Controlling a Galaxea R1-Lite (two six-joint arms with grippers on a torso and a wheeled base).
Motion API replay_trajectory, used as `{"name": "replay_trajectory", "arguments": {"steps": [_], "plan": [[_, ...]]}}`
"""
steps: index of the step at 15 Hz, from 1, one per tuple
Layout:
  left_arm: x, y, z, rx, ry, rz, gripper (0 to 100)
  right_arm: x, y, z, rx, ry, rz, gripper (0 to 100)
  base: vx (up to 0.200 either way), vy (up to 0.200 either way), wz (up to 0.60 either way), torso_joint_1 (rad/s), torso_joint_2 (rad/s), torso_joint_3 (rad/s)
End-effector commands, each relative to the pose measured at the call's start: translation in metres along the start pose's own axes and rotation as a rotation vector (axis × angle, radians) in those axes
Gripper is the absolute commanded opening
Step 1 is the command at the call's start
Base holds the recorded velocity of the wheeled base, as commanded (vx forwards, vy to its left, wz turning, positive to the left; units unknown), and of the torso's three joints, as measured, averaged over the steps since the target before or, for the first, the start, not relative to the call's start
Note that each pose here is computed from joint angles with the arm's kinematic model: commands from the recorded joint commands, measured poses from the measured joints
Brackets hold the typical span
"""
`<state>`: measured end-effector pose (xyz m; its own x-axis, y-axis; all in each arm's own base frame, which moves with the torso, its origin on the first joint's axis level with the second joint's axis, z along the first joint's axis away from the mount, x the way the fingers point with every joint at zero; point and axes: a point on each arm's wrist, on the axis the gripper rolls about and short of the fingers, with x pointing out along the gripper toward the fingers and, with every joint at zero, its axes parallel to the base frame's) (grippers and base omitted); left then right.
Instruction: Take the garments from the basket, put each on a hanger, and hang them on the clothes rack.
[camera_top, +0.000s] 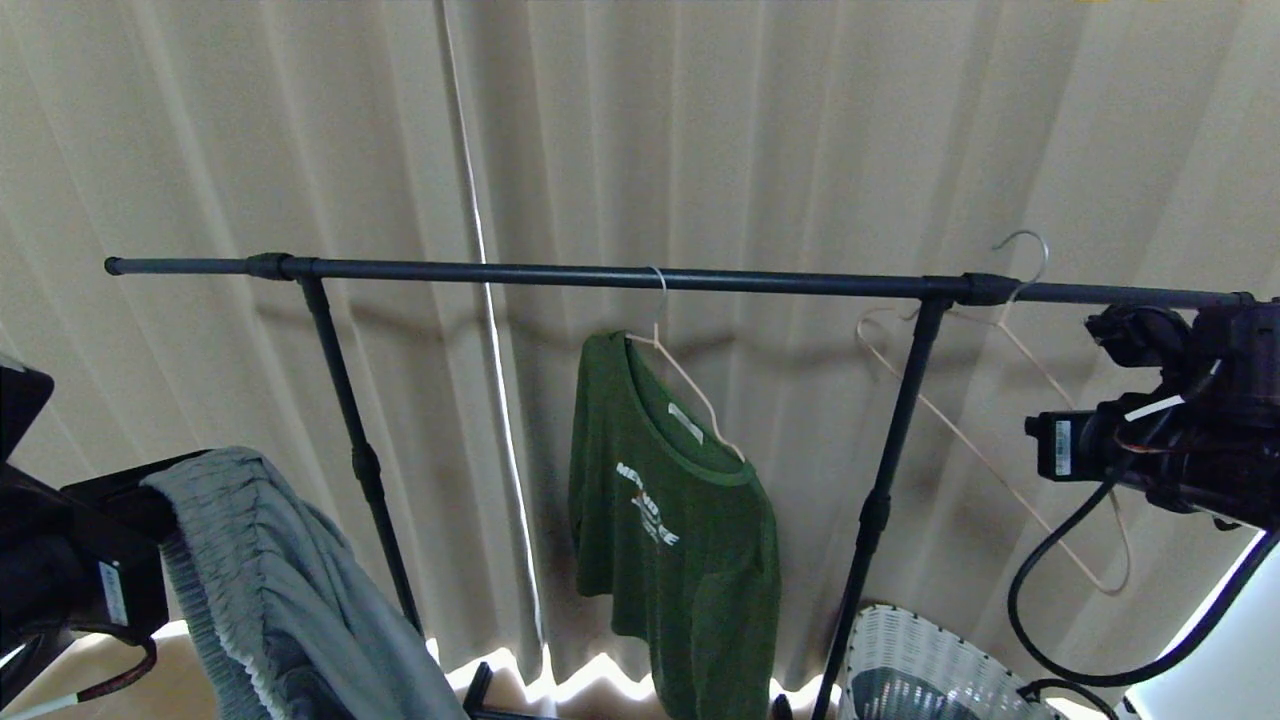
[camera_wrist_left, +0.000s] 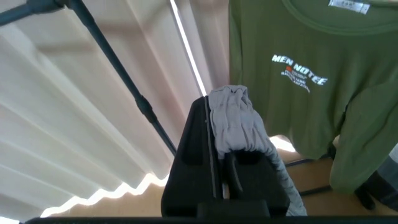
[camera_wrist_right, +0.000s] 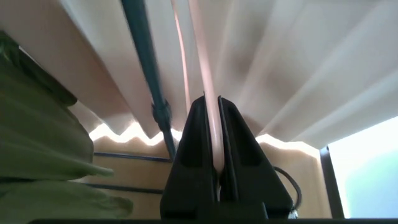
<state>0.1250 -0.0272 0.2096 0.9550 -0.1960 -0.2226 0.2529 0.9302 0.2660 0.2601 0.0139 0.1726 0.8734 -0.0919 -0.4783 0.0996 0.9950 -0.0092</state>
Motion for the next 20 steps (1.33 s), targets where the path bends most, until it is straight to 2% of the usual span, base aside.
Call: {"name": "replay_trajectory", "arguments": {"steps": [1, 2, 6, 8, 10, 12, 20], "plan": [[0.0, 0.0, -0.002, 0.001, 0.007, 0.0, 0, -0.028, -0.01, -0.007, 0.015, -0.035, -0.018, 0, 0.0, 0.0, 0.0, 0.0, 0.0, 0.0], [0.0, -0.001, -0.002, 0.001, 0.009, -0.001, 0, -0.034, -0.012, -0.009, 0.015, -0.041, -0.021, 0, 0.0, 0.0, 0.0, 0.0, 0.0, 0.0], [0.0, 0.0, -0.002, -0.001, 0.012, 0.006, 0, -0.061, -0.017, -0.034, 0.009, -0.033, -0.023, 0, -0.2, 0.0, 0.0, 0.01, 0.0, 0.002], [0.001, 0.0, -0.005, 0.035, 0.023, 0.008, 0, -0.072, -0.019, -0.048, -0.005, -0.021, -0.022, 0, -0.2, 0.0, 0.0, -0.024, 0.0, 0.005], [0.001, -0.001, -0.006, 0.043, 0.027, 0.005, 0, -0.079, -0.021, -0.058, -0.02, -0.013, -0.023, 0, -0.2, 0.0, 0.0, -0.002, 0.0, 0.005], [0.002, 0.0, -0.005, 0.036, 0.026, 0.008, 0, -0.082, -0.021, -0.059, -0.021, -0.018, -0.022, 0, -0.2, 0.0, 0.0, -0.002, 0.0, 0.002], [0.002, 0.004, -0.006, 0.011, 0.034, 0.04, 0, -0.083, -0.021, -0.061, -0.022, -0.016, -0.012, 0, 0.0, 0.0, 0.0, 0.0, 0.0, 0.0]]}}
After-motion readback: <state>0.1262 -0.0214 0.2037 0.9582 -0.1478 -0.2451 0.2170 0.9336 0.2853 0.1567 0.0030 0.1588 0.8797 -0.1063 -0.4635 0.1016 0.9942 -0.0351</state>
